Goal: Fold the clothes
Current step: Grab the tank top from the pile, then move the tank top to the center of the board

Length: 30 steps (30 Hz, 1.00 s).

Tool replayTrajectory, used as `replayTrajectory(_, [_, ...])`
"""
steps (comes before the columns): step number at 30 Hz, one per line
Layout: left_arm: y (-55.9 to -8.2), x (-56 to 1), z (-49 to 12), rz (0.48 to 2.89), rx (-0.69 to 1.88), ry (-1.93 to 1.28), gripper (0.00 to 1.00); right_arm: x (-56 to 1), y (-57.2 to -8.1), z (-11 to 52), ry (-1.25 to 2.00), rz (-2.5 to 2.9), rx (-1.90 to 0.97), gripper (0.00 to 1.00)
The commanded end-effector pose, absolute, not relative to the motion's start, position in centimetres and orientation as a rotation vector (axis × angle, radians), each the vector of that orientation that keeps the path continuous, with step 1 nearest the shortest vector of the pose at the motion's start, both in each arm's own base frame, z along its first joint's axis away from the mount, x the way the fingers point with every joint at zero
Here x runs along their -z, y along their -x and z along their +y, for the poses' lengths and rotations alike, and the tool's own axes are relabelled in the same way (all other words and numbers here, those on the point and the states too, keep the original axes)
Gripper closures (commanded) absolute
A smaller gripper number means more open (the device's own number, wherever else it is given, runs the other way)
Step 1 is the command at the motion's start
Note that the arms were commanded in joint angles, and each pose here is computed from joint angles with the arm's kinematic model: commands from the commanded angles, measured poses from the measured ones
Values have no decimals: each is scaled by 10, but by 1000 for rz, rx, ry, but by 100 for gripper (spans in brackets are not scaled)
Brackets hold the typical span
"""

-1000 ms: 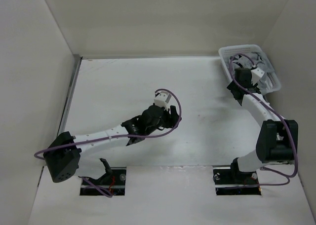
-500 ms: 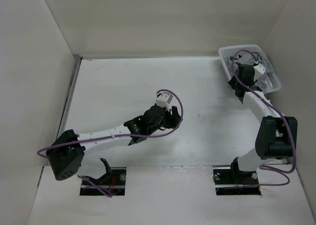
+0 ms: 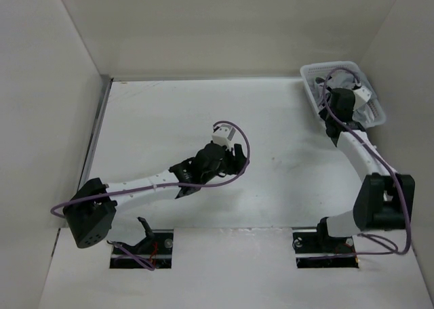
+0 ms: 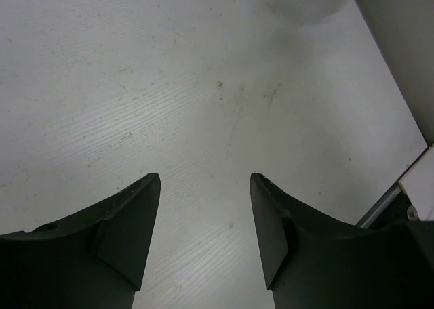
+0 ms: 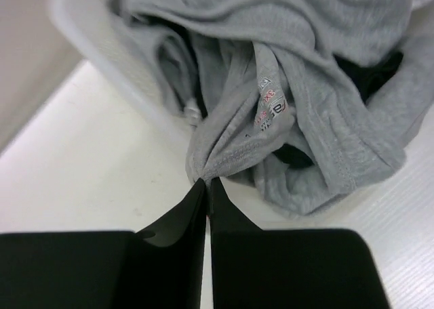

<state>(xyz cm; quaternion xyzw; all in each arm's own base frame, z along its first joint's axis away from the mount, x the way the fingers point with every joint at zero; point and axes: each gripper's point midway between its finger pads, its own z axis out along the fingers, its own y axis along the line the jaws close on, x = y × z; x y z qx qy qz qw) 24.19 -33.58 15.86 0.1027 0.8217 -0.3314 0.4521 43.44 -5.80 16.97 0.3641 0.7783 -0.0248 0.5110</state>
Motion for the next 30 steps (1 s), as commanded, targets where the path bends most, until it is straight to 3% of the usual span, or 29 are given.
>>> replayTrajectory(1, [-244, -187, -338, 1959, 881, -222, 46, -293, -425, -41, -781, 1576, -72, 96])
replayTrajectory(11, [-284, -217, -261, 1903, 805, 171, 46, -594, -293, 122, -210, 1121, -755, 96])
replayTrajectory(17, [-297, -232, -192, 1816, 782, 432, 45, -669, -253, 167, -12, 1002, -960, 95])
replayTrajectory(22, [-298, -253, -118, 1675, 705, 612, 44, -607, -301, 196, -22, 1166, -1025, 93])
replayTrajectory(30, [-291, -225, -61, 1658, 587, 758, 46, -365, -426, 250, -177, 1606, -1165, 89])
